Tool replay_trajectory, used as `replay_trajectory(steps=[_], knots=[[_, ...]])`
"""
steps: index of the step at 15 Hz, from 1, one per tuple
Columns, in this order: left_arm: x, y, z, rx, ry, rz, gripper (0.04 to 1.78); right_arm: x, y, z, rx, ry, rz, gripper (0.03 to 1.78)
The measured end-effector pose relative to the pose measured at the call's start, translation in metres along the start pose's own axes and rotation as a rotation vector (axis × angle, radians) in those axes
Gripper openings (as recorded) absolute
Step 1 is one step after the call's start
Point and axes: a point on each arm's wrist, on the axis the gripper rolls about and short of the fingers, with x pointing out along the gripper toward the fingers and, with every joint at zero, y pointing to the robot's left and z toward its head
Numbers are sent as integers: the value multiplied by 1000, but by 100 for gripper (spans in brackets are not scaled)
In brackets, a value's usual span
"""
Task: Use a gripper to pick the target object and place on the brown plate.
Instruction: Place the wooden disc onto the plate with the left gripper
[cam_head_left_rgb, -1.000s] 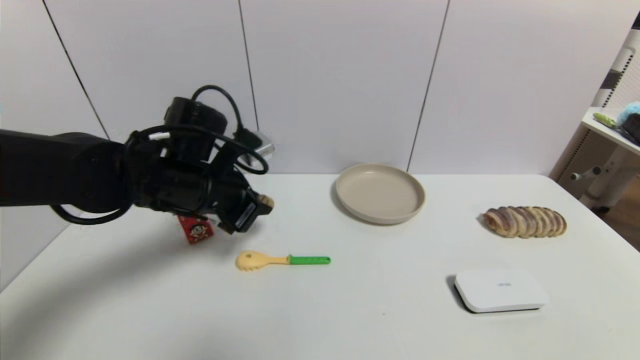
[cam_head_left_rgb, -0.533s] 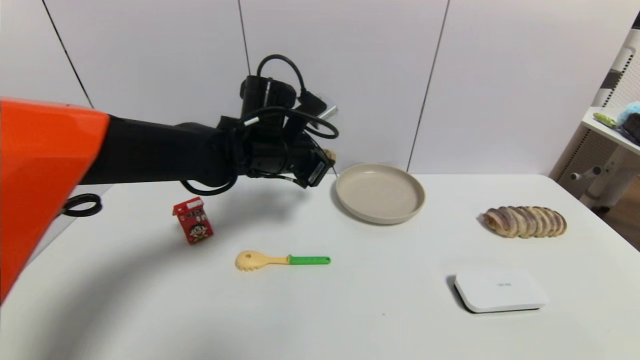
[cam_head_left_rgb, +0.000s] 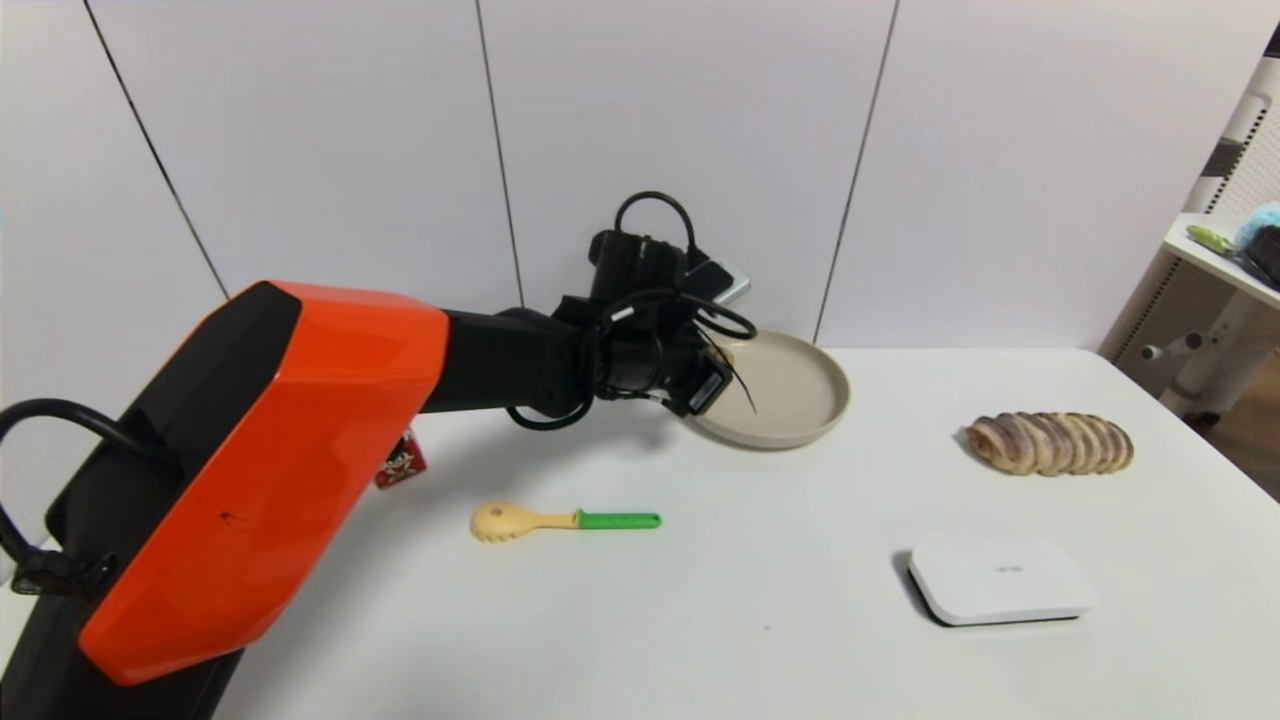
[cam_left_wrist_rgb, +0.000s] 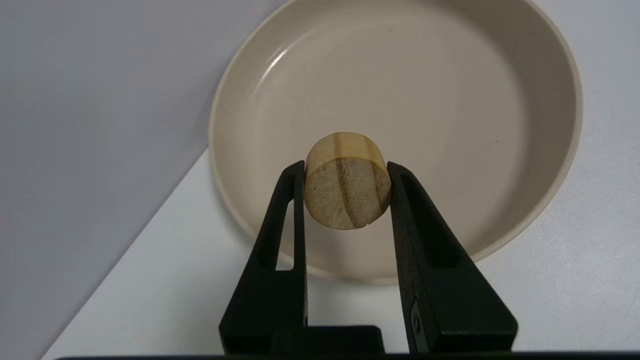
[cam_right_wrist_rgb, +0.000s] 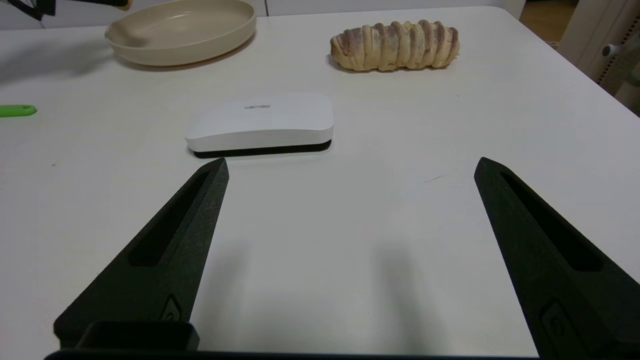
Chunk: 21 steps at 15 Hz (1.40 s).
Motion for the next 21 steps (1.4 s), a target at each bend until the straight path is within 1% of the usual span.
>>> replay_trajectory(steps=[3, 7, 15, 17, 21], knots=[[15, -6, -13, 8, 28, -16, 51, 0, 0, 0, 0, 0, 0, 170], [24, -11, -21, 11, 43, -27, 51, 0, 0, 0, 0, 0, 0, 170], [26, -11, -23, 11, 46, -27, 51, 0, 0, 0, 0, 0, 0, 170], [26, -11, -22, 11, 44, -27, 80, 0, 0, 0, 0, 0, 0, 170], [25, -10, -21, 12, 42, -26, 116, 0, 0, 0, -1, 0, 0, 170]])
